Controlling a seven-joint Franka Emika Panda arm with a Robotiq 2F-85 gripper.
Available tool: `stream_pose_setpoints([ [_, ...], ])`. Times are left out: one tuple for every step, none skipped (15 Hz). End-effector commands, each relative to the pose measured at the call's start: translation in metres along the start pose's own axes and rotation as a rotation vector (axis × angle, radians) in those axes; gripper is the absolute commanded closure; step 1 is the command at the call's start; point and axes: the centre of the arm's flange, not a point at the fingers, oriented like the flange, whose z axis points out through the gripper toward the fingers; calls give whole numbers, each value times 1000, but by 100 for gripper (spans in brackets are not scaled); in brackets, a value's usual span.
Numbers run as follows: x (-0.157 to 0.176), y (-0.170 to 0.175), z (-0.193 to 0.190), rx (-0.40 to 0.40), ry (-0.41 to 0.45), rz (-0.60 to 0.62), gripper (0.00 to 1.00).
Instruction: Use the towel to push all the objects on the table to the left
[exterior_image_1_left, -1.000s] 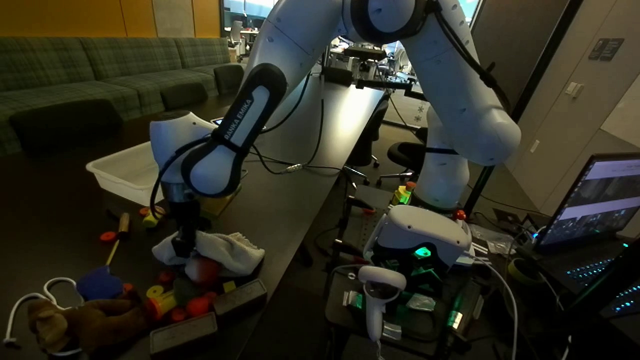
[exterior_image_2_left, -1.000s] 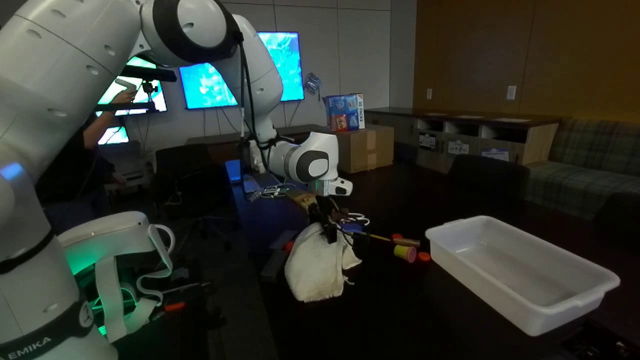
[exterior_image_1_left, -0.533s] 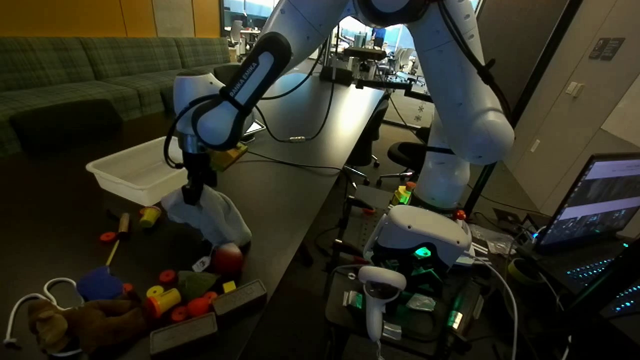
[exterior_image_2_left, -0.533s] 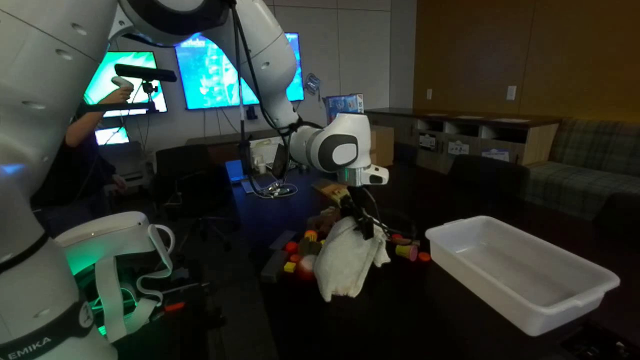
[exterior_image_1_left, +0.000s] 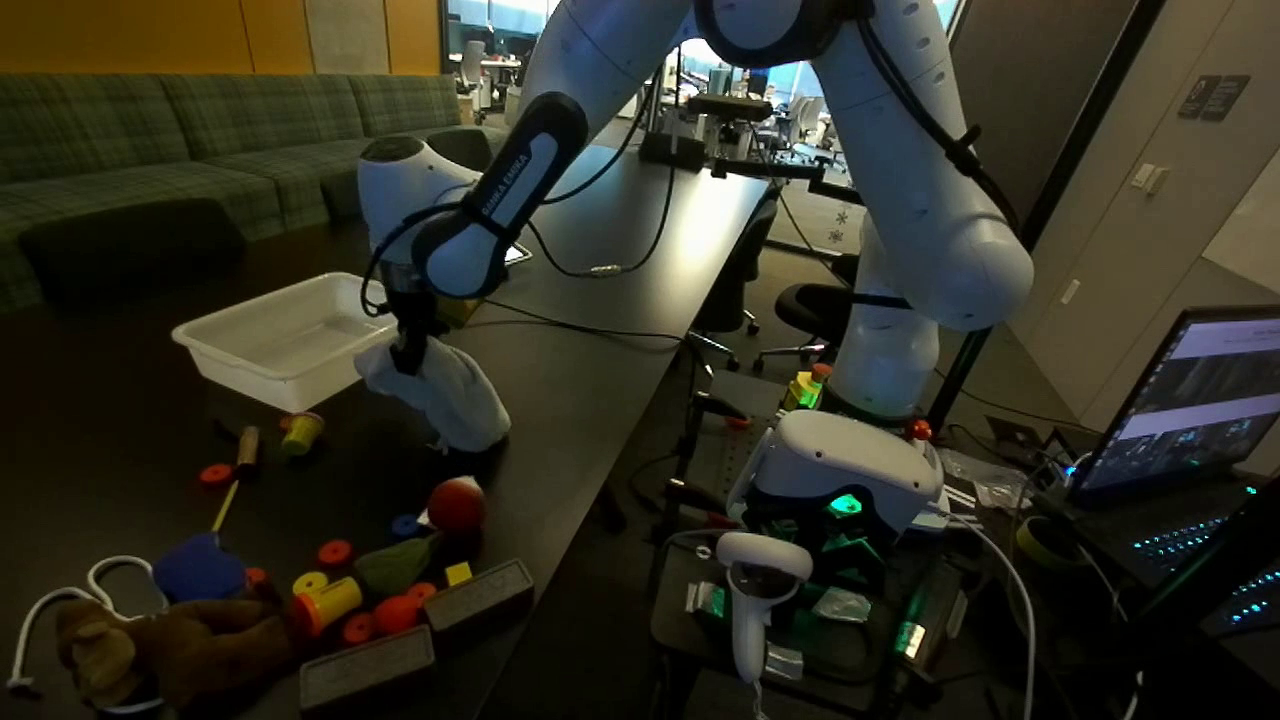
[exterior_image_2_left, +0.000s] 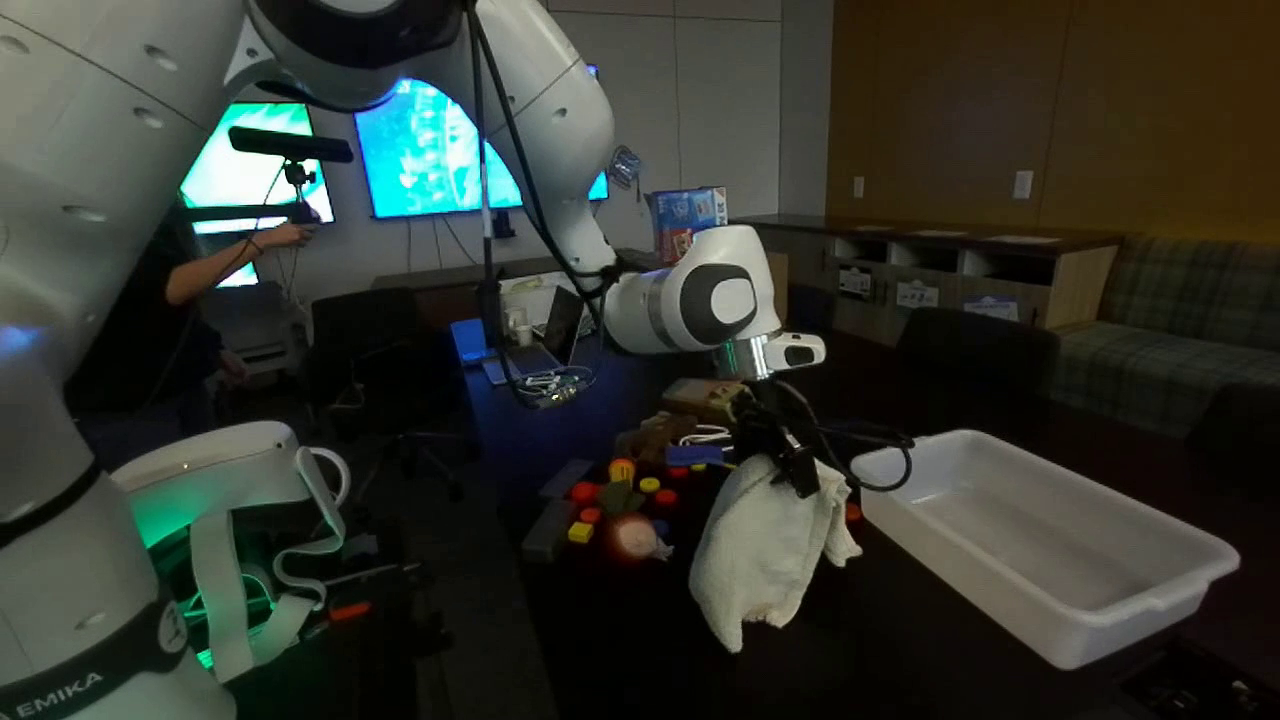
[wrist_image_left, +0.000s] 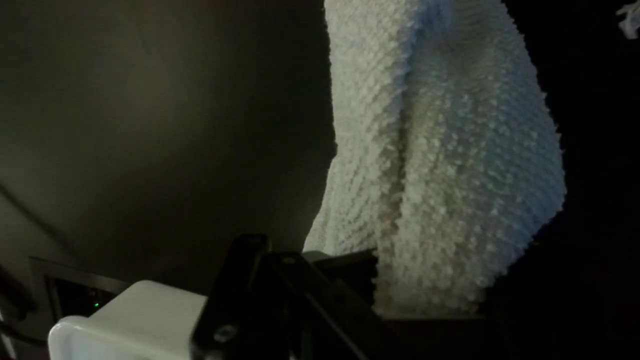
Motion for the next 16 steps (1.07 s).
stream_pose_setpoints([
  [32, -33, 25, -128, 45, 13, 99],
  [39, -43, 34, -155, 53, 16, 99],
  [48, -57, 43, -173, 51, 10, 99],
  [55, -69, 52, -192, 52, 7, 99],
  [64, -84, 62, -213, 51, 2, 99],
  [74, -98, 73, -232, 48, 0, 99],
  [84, -109, 83, -252, 47, 6, 99],
  [92, -116, 89, -271, 44, 14, 99],
  [101, -119, 95, -279, 35, 28, 99],
  [112, -121, 102, -299, 33, 51, 99],
  [118, -122, 106, -309, 26, 65, 99],
  [127, -121, 109, -320, 19, 88, 99],
  [134, -118, 111, -326, 12, 106, 99],
  [141, -117, 111, -333, 8, 122, 99],
  [147, -116, 111, -340, 6, 134, 99],
  [154, -115, 110, -345, 9, 146, 99],
])
